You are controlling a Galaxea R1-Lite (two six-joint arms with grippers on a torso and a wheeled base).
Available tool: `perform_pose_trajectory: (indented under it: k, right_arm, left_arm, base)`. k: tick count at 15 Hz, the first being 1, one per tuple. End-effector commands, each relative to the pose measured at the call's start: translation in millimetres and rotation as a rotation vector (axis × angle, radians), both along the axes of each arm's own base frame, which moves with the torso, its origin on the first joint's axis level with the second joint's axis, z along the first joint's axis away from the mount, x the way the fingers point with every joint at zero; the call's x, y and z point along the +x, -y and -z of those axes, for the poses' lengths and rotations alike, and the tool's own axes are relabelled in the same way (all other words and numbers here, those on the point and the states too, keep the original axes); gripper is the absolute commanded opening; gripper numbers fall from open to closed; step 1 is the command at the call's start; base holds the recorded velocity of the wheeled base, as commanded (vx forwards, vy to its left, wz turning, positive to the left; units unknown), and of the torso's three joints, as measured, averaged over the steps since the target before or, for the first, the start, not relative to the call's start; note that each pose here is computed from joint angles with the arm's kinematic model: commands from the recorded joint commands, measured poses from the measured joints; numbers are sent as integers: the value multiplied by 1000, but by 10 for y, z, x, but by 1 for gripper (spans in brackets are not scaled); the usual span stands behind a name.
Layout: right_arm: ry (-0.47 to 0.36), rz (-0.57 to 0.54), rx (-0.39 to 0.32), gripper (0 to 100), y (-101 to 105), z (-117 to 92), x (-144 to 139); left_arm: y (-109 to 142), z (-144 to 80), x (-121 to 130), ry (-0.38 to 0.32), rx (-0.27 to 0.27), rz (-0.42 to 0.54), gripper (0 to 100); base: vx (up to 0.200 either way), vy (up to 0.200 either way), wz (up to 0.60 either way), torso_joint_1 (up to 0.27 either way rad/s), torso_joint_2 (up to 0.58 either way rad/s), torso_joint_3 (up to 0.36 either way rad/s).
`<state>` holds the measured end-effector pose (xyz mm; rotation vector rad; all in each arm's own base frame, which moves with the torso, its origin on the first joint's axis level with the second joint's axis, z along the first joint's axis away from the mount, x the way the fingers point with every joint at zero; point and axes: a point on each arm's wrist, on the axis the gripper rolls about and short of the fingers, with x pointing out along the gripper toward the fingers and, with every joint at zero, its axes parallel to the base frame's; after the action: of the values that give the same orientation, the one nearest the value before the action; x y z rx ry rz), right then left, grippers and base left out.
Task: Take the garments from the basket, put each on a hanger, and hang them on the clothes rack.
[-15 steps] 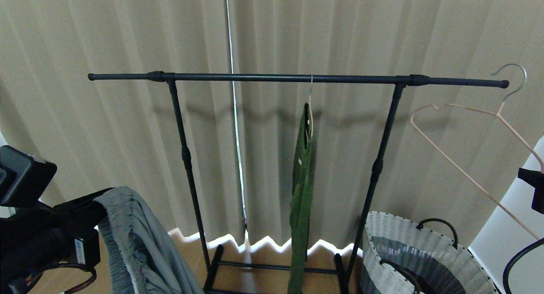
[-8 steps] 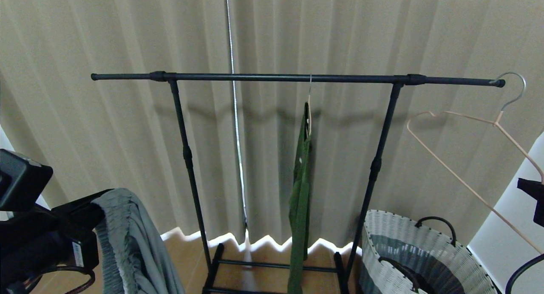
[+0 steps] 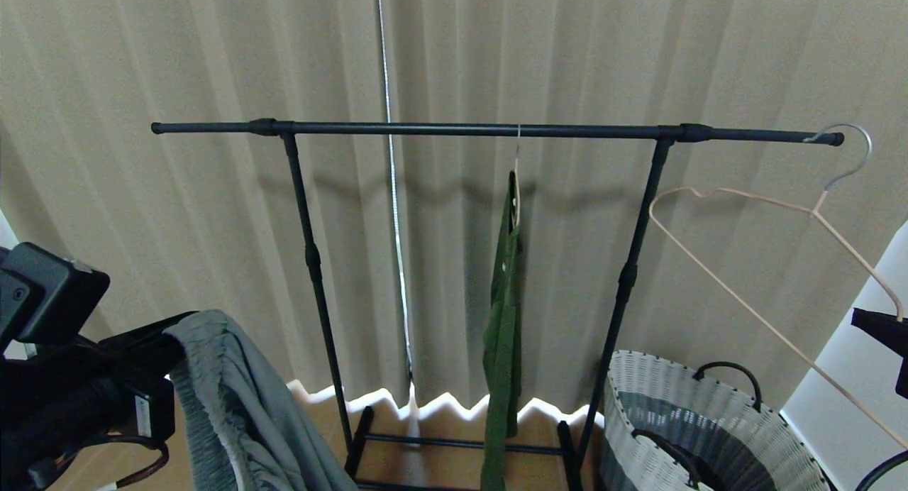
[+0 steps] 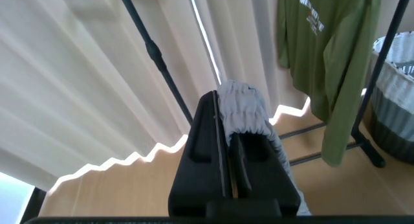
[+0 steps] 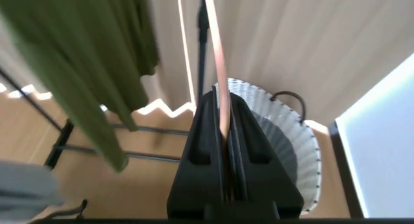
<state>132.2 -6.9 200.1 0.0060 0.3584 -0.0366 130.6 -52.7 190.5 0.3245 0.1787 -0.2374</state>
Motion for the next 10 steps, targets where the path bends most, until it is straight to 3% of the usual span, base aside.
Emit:
perform_pose_trajectory:
  k: [1,6,10]
  right_arm:
    - [-8,-36,3,0,-39,24,-8]
    - [-8,-97,18,0,-90,29,3]
    - [-9,-110,21,0,-100,33,5]
  left_arm:
    - [27,-15,79,-10,5,-5,0]
    - [4,-32,77,-2,3,-20,0]
    - [17,-22,108,-9,21,-17,0]
  base:
    - [0,0,0,0,0,0]
    - [0,0,0,0,0,0]
    - [0,200,0,-5,1,4]
